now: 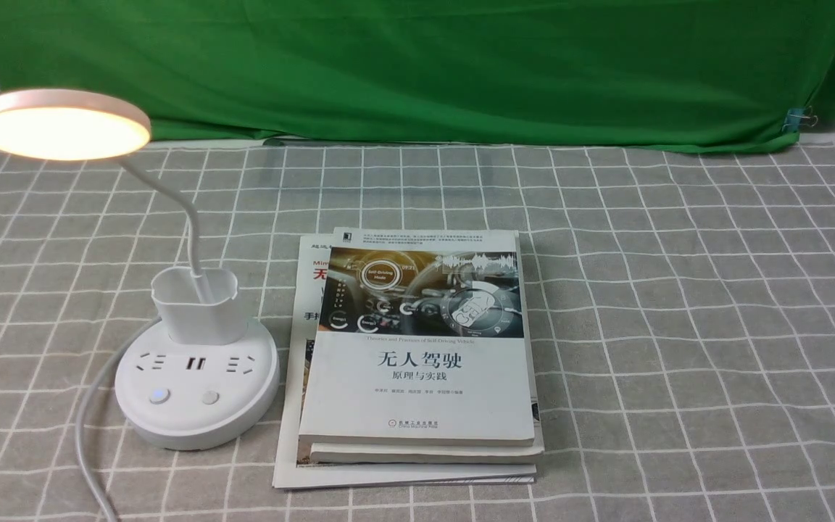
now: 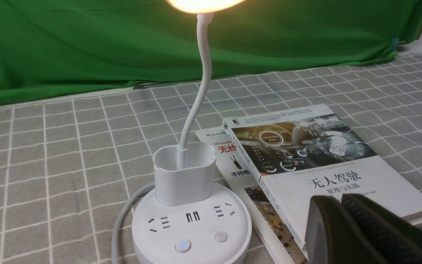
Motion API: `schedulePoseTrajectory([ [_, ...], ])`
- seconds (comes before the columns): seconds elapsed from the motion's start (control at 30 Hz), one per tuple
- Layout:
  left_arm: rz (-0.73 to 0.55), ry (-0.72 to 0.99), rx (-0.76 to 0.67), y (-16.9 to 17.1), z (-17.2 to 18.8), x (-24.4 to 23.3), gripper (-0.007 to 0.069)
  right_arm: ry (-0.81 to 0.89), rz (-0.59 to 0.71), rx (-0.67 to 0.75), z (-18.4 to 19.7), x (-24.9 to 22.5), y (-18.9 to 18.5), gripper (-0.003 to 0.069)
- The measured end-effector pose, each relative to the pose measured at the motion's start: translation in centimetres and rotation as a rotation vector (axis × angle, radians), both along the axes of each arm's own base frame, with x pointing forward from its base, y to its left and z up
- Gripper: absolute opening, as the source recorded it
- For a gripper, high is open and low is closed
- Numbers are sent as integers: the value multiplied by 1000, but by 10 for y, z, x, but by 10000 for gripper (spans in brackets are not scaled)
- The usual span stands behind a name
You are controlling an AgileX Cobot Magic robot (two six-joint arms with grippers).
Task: Turn on the desk lamp on the grey coffee tablecloth with your hand.
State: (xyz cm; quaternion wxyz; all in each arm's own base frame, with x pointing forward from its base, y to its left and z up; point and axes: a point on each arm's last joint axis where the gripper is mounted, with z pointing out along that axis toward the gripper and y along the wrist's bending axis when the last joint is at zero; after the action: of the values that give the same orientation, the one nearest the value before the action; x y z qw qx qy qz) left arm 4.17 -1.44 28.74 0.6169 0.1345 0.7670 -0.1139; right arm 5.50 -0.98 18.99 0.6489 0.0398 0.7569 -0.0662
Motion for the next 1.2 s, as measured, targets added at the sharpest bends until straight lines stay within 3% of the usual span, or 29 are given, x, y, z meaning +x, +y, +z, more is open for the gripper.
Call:
schedulePoseTrajectory([
  [0.37, -1, -13, 3, 0, -1, 1, 19, 0, 0, 0, 0, 0, 0, 245],
  [0.53, 13, -112, 94, 1, -5, 7, 19, 0, 0, 0, 0, 0, 0, 245],
  [0.7, 89, -186, 138, 4, -14, 9, 19, 0, 0, 0, 0, 0, 0, 245],
  [0.9, 270, -246, 127, 12, -44, 10, 19, 0, 0, 0, 0, 0, 0, 245],
  [1.07, 373, -151, 69, 16, -87, 14, 19, -1, 0, 0, 0, 0, 0, 245],
  [1.2, 388, -59, 21, 16, -98, 14, 19, 0, 0, -1, 0, 0, 0, 245],
])
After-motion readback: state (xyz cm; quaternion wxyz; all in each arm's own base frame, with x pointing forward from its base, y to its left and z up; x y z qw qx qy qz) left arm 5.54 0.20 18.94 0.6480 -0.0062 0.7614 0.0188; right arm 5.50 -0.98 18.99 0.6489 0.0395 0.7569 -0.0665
